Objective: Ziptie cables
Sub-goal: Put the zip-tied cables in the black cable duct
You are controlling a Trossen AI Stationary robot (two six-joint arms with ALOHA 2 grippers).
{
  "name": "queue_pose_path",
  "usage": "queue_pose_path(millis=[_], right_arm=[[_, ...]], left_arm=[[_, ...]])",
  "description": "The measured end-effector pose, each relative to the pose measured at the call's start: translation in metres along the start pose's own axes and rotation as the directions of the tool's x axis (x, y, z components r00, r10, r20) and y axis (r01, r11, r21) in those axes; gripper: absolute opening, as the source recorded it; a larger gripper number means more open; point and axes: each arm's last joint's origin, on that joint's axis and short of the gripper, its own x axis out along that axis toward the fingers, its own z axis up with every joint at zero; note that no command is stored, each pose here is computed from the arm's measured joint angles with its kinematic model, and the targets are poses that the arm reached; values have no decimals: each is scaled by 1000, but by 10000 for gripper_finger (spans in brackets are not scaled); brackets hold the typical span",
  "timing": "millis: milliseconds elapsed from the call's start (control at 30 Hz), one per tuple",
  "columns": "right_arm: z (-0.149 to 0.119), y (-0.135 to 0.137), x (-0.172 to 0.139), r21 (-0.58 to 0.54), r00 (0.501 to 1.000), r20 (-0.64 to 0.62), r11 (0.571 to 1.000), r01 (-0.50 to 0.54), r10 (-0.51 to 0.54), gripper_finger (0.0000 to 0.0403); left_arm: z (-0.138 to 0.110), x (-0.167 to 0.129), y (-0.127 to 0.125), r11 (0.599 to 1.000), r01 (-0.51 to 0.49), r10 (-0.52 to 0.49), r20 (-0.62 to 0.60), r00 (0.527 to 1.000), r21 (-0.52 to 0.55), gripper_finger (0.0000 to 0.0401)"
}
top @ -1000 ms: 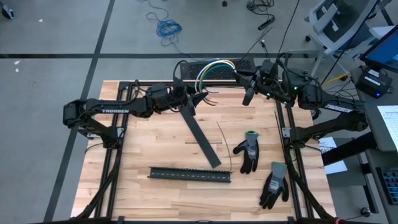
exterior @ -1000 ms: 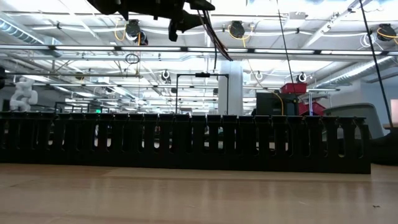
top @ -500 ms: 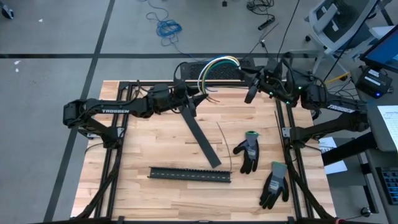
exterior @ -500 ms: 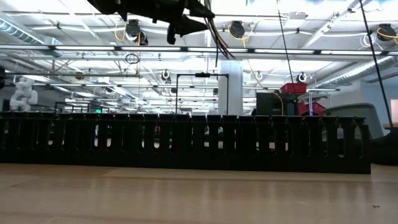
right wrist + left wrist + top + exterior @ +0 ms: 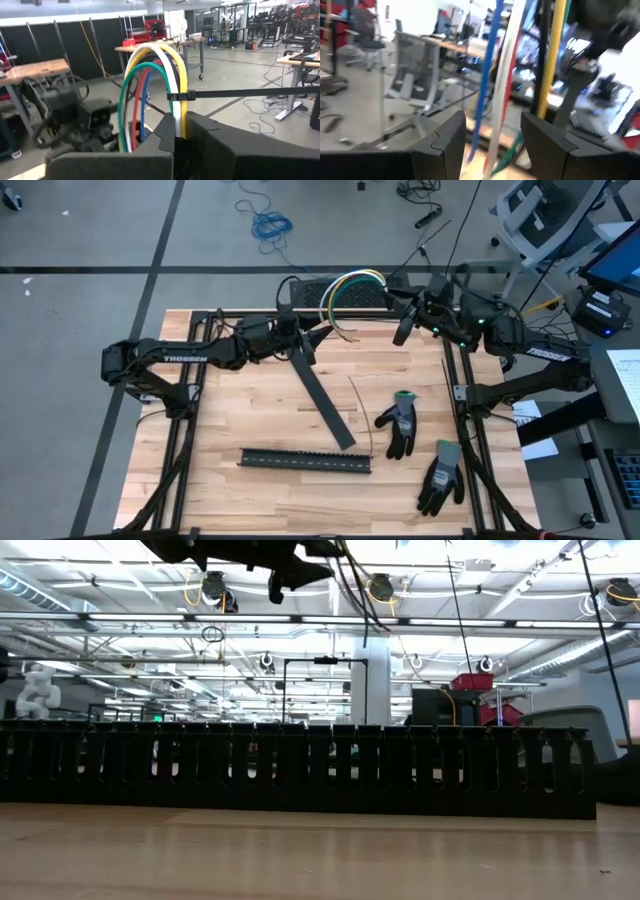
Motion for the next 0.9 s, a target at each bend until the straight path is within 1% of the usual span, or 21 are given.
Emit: queue_pose_path(millis=[100,233,333,433,567,700,800,900], right_arm=[[-4,3,6,-9,1000,-16,1000,-12,12,0],[-7,6,12,-7,998,-29,999,-51,50,0],[-8,7,12,-33,998,-34,998,-52,51,0],[-5,5,8,-46,998,-23,998,-53,52,0],[2,0,-3,-39,998,0,998,-55,55,0],[4,-4,-12,-37,999,-3,998,-54,54,0],[5,-6,-16,-47,999,-14,998,-53,52,0],[3,-8,-19,-59,998,-35,997,-51,49,0]], left_arm=[[3,0,-2,998,43,-42,23,999,-36,185],[3,0,-2,998,54,-54,20,998,-38,185],[2,0,-4,993,109,-109,7,994,-41,185],[1,0,-5,988,146,-147,-11,989,-40,185],[-1,0,-2,991,130,-131,-38,991,-39,185],[-4,0,2,993,112,-115,-75,991,-39,185],[-4,0,2,987,156,-160,-82,984,-44,185],[-3,0,2,976,205,-212,-94,973,-78,185]])
